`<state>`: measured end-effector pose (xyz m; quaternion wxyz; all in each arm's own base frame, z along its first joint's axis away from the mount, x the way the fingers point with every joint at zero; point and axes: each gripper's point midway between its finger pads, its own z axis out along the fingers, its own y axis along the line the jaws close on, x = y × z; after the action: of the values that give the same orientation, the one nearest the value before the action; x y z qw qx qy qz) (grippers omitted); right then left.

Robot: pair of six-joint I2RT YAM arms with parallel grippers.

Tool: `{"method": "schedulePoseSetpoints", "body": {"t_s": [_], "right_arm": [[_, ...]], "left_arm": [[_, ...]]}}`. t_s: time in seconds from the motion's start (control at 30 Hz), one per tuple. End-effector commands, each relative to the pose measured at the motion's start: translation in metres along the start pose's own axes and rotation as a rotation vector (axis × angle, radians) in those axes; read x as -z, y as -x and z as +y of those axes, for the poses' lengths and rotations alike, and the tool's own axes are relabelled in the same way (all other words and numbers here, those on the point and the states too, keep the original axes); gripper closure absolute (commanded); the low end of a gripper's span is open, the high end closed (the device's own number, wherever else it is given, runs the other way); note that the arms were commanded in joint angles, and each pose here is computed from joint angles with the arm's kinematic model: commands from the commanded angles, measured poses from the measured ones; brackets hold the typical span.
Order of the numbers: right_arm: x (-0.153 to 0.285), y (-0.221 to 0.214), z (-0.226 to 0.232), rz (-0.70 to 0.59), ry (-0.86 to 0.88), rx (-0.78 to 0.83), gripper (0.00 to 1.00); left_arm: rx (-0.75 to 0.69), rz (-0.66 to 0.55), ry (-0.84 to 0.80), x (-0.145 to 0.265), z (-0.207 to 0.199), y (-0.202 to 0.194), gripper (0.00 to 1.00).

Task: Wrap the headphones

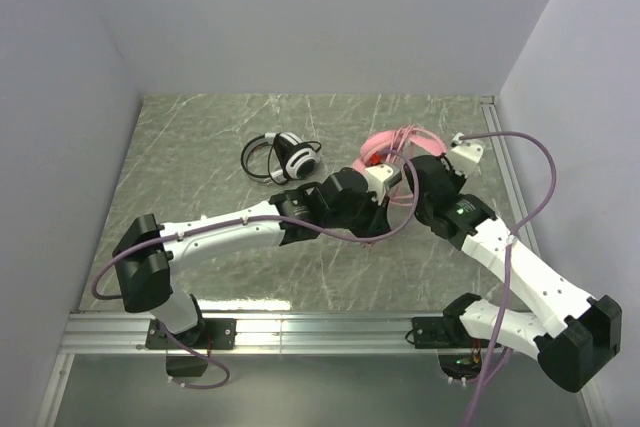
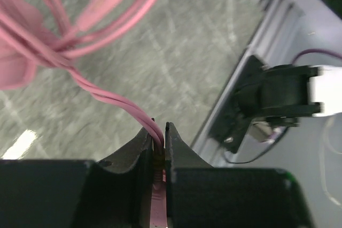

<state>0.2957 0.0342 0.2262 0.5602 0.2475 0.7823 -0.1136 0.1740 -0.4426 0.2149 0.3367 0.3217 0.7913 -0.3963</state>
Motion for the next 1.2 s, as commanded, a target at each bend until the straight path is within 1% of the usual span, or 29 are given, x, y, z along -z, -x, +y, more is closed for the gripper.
{"method": "schedulePoseSetpoints", "body": {"t_s": [0.0,0.07,0.1,0.17,0.23,0.3,0.33,0.37,0.4,0.47,0.5,0.6,0.67,0.7,0.9,0.97,1.03,1.07,1.1,1.13,1.17], "right_arm": [[-0.004,-0.011,0.006,0.01,0.019,-0.093,1.0],[-0.003,-0.016,0.005,0.007,0.036,-0.117,1.0],[-0.005,-0.027,0.001,0.017,0.034,-0.116,1.0],[-0.004,-0.029,0.001,0.012,0.052,-0.15,1.0],[-0.004,-0.038,-0.003,0.025,0.047,-0.177,1.0],[-0.005,-0.047,-0.005,0.036,0.042,-0.21,1.0],[-0.005,-0.05,-0.006,0.041,0.043,-0.225,1.0],[-0.005,-0.051,-0.006,0.043,0.042,-0.257,1.0],[-0.006,-0.06,-0.008,0.054,0.039,-0.255,1.0],[-0.006,-0.064,-0.004,0.066,0.06,-0.301,1.0],[-0.007,-0.07,-0.006,0.075,0.057,-0.307,1.0],[-0.007,-0.082,-0.003,0.106,0.072,-0.332,1.0],[-0.006,-0.089,0.001,0.13,0.091,-0.349,1.0],[-0.006,-0.094,-0.001,0.138,0.089,-0.351,1.0],[-0.005,-0.108,-0.002,0.15,0.12,-0.429,1.0],[-0.005,-0.109,-0.001,0.15,0.127,-0.452,1.0],[-0.005,-0.11,0.0,0.15,0.133,-0.463,1.0],[-0.004,-0.11,0.0,0.153,0.132,-0.473,1.0],[-0.004,-0.112,0.0,0.155,0.137,-0.469,1.0],[-0.004,-0.112,0.001,0.155,0.14,-0.472,1.0],[-0.004,-0.114,0.001,0.16,0.138,-0.479,1.0]], "left_arm": [[-0.062,0.033,0.084,0.006,0.012,0.004,0.94],[-0.041,0.034,0.028,0.002,0.004,0.004,0.95],[-0.003,0.031,0.008,0.001,0.002,0.005,0.96],[0.048,0.025,-0.027,-0.003,0.005,0.007,0.99],[0.125,0.018,-0.034,-0.005,0.009,0.008,0.99],[0.194,-0.026,-0.085,-0.008,0.004,0.018,0.98],[0.222,-0.021,-0.105,-0.009,0.005,0.012,0.98],[0.234,-0.065,-0.134,-0.01,0.001,0.022,0.97],[0.277,-0.076,-0.142,-0.01,0.0,0.024,0.98],[0.324,-0.087,-0.13,-0.016,0.005,0.021,1.0],[0.375,-0.097,-0.132,-0.018,0.004,0.023,1.0],[0.475,-0.086,-0.124,-0.028,0.007,0.019,1.0],[0.505,-0.084,-0.13,-0.032,0.007,0.017,1.0],[0.539,-0.105,-0.124,-0.032,0.008,0.02,1.0],[0.739,-0.133,0.006,-0.037,0.029,0.016,1.0],[0.773,-0.17,0.067,-0.038,0.036,0.016,1.0],[0.799,-0.197,0.098,-0.036,0.031,0.019,1.0],[0.82,-0.228,0.189,-0.035,0.044,0.016,1.0],[0.848,-0.216,0.229,-0.034,0.044,0.01,1.0],[0.865,-0.23,0.252,-0.035,0.042,0.017,1.0],[0.918,-0.222,0.368,-0.032,0.058,0.004,1.0]]}}
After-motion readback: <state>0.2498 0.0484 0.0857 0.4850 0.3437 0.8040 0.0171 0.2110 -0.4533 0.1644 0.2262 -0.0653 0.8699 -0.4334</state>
